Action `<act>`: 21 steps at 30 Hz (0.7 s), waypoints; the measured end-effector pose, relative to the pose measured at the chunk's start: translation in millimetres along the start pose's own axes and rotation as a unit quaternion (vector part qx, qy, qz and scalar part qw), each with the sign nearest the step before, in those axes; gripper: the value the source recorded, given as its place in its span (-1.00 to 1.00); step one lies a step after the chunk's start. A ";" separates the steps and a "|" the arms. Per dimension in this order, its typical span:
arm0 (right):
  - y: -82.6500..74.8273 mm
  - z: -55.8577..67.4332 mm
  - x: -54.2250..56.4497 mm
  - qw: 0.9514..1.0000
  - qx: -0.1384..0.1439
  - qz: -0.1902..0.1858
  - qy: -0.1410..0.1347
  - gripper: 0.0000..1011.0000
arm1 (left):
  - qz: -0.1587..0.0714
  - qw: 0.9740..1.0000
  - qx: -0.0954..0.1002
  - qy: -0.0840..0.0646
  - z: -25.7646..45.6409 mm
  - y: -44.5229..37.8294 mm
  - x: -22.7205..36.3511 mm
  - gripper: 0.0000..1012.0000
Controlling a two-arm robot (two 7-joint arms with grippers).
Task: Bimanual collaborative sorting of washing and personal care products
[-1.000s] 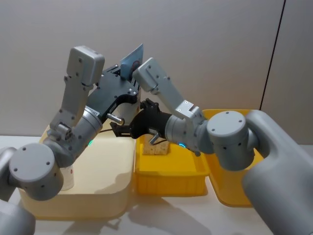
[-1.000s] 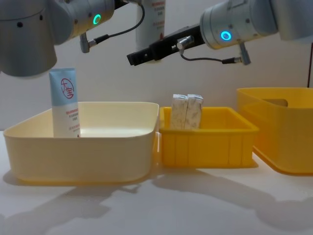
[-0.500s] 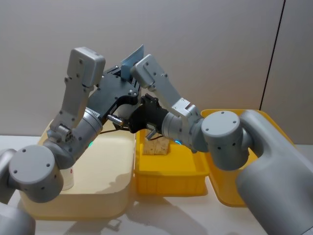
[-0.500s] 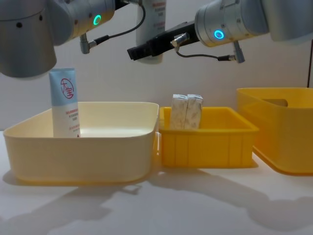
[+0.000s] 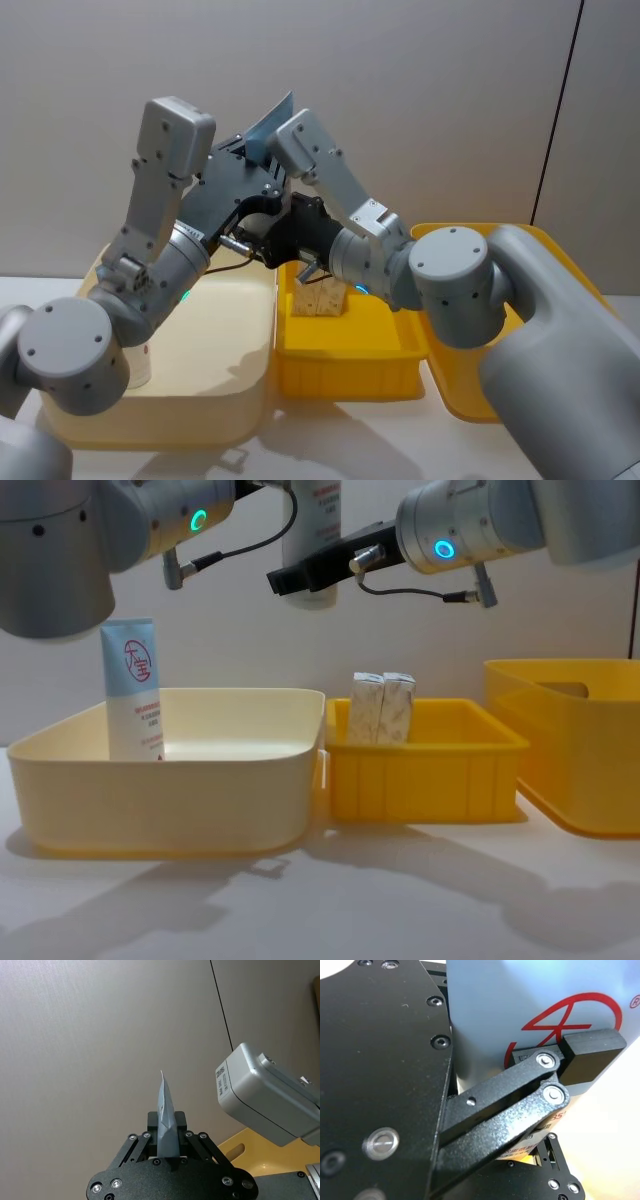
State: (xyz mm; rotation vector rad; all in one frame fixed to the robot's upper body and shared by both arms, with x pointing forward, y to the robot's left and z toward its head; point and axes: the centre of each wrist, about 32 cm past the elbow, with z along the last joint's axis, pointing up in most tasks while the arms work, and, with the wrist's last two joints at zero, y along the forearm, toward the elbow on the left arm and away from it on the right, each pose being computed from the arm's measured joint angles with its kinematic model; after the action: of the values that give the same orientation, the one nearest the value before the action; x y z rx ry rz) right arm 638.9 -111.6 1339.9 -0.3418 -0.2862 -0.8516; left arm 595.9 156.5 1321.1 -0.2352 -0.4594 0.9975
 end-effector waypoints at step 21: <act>0.4 0.2 -0.2 1.000 0.002 -0.004 0.000 0.31 | 0.001 1.000 0.001 0.000 0.1 0.5 -0.3 -0.46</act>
State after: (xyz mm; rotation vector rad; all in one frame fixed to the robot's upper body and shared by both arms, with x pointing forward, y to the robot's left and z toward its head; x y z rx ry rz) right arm 639.1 -111.1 1340.0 -0.3369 -0.2892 -0.8593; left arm 595.4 156.5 1320.9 -0.2339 -0.4591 0.9992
